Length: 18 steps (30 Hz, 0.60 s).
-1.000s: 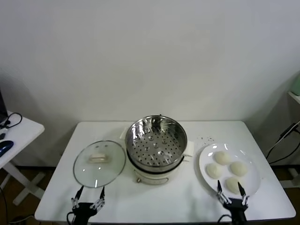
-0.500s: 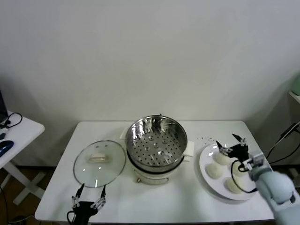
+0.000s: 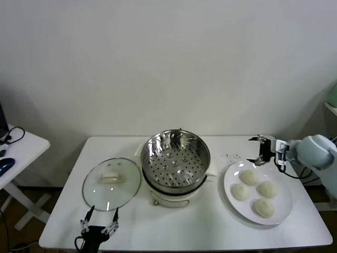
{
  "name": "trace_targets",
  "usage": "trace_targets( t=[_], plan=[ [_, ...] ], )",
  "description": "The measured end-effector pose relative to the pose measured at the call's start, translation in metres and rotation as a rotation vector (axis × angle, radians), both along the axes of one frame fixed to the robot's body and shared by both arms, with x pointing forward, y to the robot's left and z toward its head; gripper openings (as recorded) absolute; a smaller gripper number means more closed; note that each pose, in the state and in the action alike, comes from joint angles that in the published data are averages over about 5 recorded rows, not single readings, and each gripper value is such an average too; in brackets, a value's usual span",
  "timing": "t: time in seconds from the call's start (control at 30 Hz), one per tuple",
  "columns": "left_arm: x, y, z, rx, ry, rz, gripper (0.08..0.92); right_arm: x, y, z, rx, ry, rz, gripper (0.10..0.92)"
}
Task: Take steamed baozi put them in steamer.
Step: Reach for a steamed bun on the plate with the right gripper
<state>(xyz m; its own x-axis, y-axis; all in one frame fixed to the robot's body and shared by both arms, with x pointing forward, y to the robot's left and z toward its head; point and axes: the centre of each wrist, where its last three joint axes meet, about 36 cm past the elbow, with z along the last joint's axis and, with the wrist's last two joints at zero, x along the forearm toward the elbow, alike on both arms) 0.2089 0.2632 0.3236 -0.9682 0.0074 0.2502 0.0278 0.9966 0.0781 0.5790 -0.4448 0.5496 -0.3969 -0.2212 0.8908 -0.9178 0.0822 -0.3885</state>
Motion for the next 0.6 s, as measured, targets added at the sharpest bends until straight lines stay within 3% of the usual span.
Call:
trace_targets(
  t=[0.27, 0.6],
  plan=[
    [0.0, 0.003, -0.001, 0.005, 0.006, 0.007, 0.823, 0.028, -0.008, -0.024, -0.024, 0.219, -0.045, 0.823],
    [0.001, 0.006, -0.004, 0.011, 0.018, 0.015, 0.823, 0.067, -0.001, -0.052, -0.057, 0.334, -0.076, 0.823]
  ],
)
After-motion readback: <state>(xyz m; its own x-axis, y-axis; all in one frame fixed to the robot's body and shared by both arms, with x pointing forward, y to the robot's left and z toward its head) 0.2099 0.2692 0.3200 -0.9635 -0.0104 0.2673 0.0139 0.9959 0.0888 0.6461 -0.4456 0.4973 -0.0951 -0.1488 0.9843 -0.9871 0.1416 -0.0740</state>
